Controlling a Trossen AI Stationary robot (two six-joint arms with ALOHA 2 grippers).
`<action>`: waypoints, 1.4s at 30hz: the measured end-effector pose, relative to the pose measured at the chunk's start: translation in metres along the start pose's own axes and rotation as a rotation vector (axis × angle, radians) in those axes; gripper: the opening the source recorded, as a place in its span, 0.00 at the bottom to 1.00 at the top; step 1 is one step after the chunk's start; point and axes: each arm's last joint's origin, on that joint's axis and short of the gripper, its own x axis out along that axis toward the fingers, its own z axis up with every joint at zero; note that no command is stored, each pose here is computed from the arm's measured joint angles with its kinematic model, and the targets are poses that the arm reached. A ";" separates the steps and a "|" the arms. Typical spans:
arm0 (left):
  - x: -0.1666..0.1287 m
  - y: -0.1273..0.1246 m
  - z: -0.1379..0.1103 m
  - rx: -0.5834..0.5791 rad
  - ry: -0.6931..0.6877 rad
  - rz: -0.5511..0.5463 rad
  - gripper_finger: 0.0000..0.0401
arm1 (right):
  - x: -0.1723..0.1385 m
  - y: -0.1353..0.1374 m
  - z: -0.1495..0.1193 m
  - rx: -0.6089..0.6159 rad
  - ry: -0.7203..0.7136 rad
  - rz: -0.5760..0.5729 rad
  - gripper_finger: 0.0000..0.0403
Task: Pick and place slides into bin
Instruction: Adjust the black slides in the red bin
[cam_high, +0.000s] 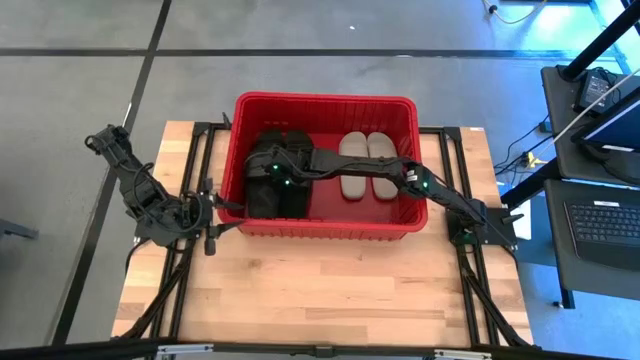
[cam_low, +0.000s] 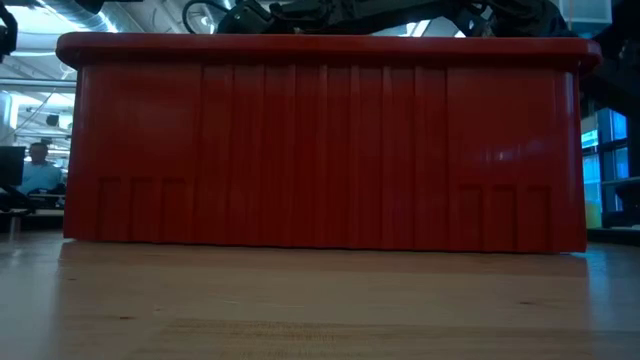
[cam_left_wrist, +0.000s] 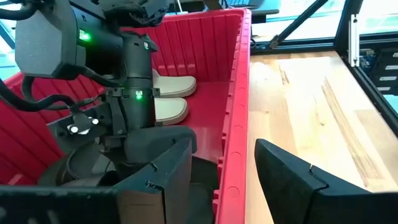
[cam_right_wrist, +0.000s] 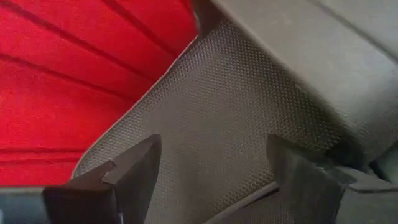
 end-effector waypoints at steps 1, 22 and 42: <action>0.000 0.000 0.000 0.001 0.001 0.000 0.43 | -0.002 0.001 0.001 -0.010 -0.002 0.004 0.73; -0.005 0.006 0.001 -0.019 -0.008 -0.023 0.43 | -0.010 0.005 0.002 -0.154 -0.014 0.015 0.73; -0.006 0.008 0.000 -0.065 -0.006 -0.023 0.43 | 0.025 -0.016 -0.015 -0.218 -0.001 -0.205 0.72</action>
